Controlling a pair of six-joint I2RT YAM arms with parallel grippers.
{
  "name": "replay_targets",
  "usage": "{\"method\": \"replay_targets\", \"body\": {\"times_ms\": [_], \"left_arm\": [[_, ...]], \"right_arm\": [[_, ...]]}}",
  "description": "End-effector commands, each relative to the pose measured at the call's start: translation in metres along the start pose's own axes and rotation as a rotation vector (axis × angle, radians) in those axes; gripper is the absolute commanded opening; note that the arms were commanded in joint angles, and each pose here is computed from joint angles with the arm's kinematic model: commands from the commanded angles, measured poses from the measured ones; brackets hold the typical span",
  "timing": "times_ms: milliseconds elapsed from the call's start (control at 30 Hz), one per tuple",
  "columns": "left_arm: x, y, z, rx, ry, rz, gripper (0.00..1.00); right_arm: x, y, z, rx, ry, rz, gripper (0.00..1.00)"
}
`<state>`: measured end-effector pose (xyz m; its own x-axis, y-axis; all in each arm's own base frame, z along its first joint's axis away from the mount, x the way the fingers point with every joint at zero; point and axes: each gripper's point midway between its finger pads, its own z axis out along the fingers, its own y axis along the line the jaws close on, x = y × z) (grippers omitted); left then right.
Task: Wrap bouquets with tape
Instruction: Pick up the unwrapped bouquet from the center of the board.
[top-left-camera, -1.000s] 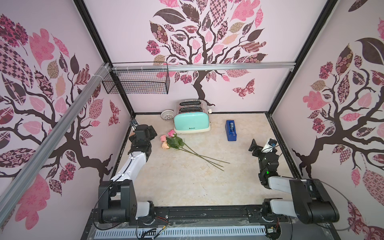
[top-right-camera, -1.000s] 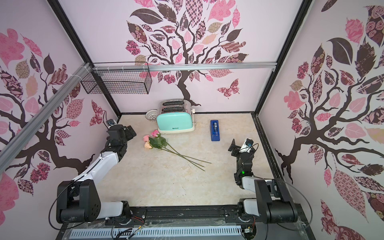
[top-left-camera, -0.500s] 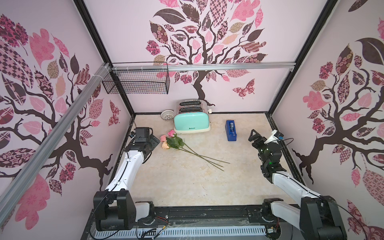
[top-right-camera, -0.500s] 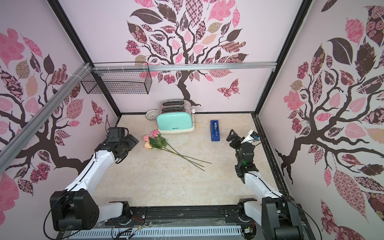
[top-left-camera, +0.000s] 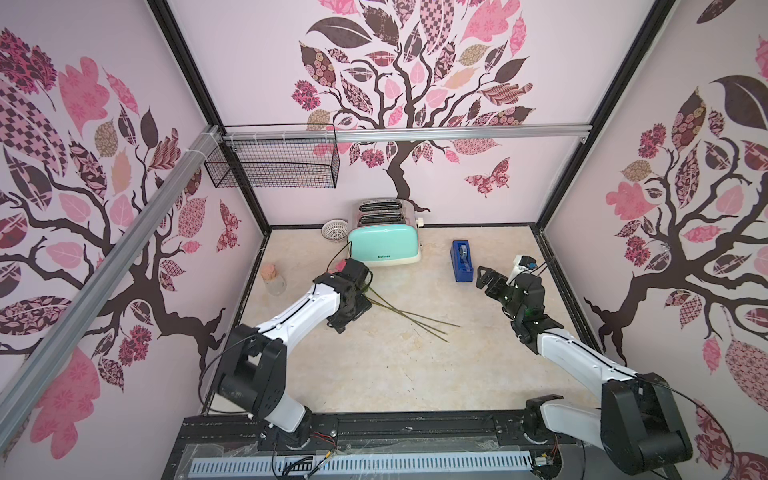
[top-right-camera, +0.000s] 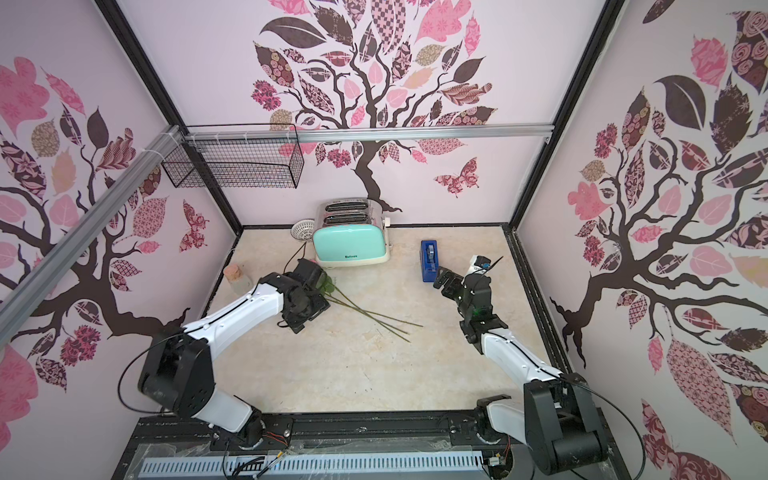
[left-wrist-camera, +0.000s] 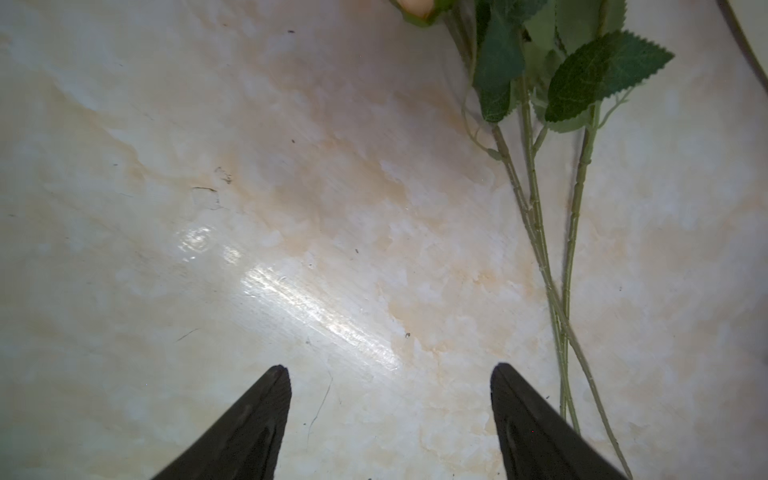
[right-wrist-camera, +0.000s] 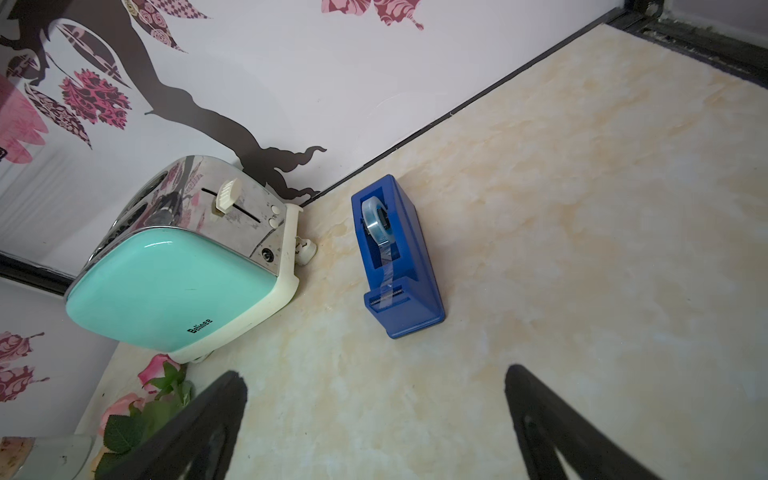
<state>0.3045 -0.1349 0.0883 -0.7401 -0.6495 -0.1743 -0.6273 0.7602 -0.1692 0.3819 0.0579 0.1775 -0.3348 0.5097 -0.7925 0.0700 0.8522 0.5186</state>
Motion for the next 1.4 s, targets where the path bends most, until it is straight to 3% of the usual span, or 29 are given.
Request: {"method": "replay_targets", "body": {"times_ms": [0, 200, 500, 900, 1133, 1367], "left_arm": [[0.008, -0.016, 0.001, -0.028, 0.033, -0.019, 0.77], [0.017, -0.047, 0.03, -0.082, 0.11, -0.01, 0.74], [0.007, -0.072, 0.053, -0.148, 0.114, 0.007, 0.73], [-0.005, -0.084, 0.075, -0.236, 0.095, 0.002, 0.74], [-0.005, -0.095, 0.079, -0.223, 0.104, -0.003, 0.74], [0.004, -0.079, 0.094, -0.299, 0.145, -0.026, 0.75]], "right_arm": [[-0.005, 0.003, -0.007, -0.001, -0.008, -0.052, 1.0], [0.0, 0.007, -0.007, -0.034, 0.002, -0.048, 1.0], [0.002, 0.013, -0.005, -0.074, 0.013, -0.023, 1.0], [0.011, 0.02, -0.003, -0.124, 0.041, 0.018, 1.0], [0.012, 0.022, -0.003, -0.138, 0.049, 0.031, 1.0], [0.013, 0.023, -0.003, -0.146, 0.052, 0.041, 1.0]]}}
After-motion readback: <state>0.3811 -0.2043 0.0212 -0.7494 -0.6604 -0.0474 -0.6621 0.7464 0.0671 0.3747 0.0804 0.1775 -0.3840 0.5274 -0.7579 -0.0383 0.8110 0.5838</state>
